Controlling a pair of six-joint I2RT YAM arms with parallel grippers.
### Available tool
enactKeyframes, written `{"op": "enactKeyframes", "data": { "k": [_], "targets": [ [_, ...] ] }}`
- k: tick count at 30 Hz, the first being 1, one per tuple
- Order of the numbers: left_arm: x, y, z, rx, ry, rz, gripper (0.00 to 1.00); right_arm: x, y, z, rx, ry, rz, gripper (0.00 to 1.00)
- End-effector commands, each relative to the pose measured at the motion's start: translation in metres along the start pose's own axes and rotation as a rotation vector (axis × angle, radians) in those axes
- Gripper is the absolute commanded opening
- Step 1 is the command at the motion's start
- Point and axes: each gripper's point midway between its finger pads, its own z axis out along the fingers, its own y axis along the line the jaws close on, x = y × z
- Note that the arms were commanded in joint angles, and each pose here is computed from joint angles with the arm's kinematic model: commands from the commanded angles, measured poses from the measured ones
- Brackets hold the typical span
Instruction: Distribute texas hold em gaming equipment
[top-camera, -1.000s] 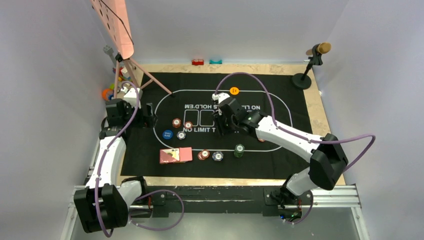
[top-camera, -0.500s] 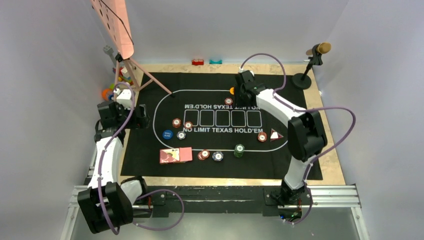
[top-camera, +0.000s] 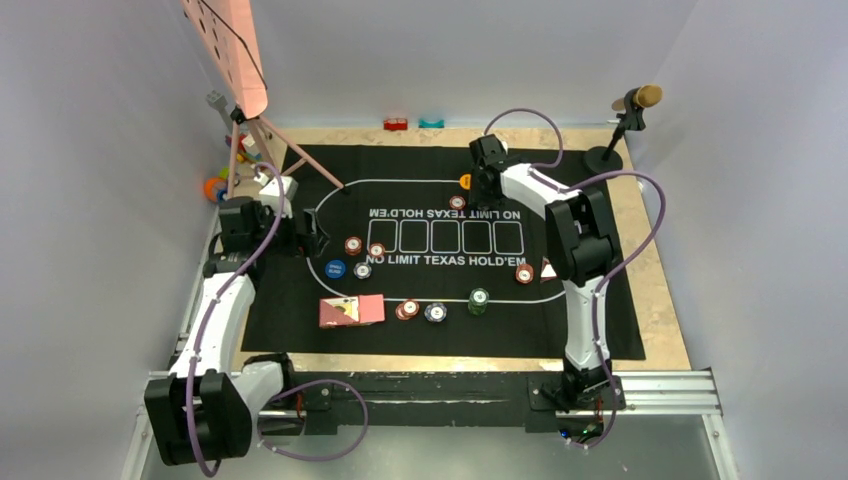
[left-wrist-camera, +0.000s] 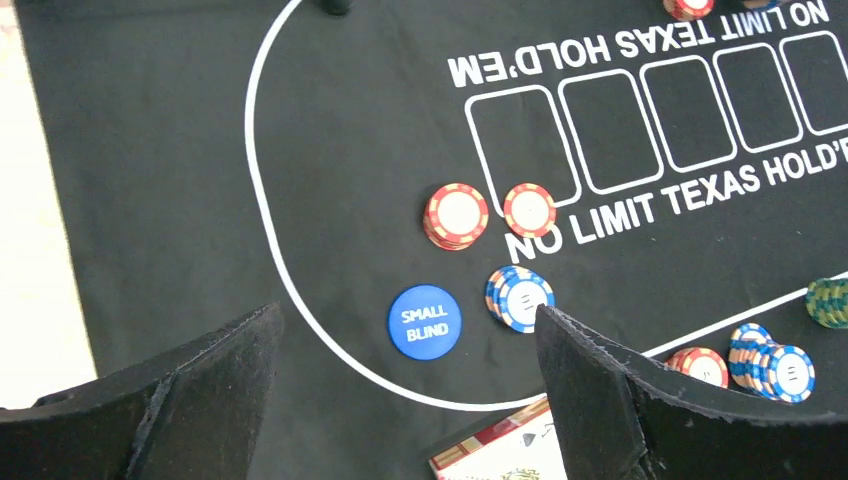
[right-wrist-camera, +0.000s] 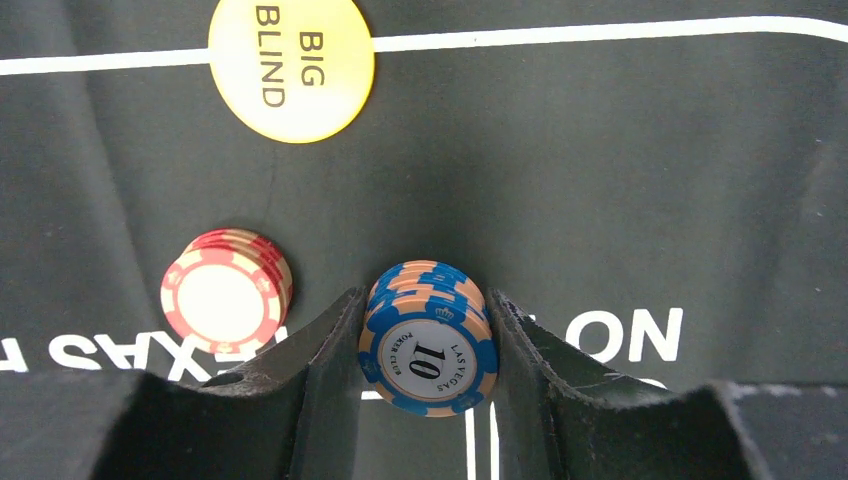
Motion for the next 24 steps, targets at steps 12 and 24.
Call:
{"op": "enactKeyframes", "data": {
  "k": [12, 24],
  "targets": [
    [-0.002, -0.003, -0.002, -0.022, -0.037, 0.063, 1.00, -0.032, 0.005, -0.001, -0.011, -0.086, 0.028, 0.70],
    [-0.024, -0.018, -0.028, -0.017, -0.070, 0.005, 1.00, -0.050, 0.025, -0.118, -0.166, -0.213, 0.058, 0.86]
  ]
}}
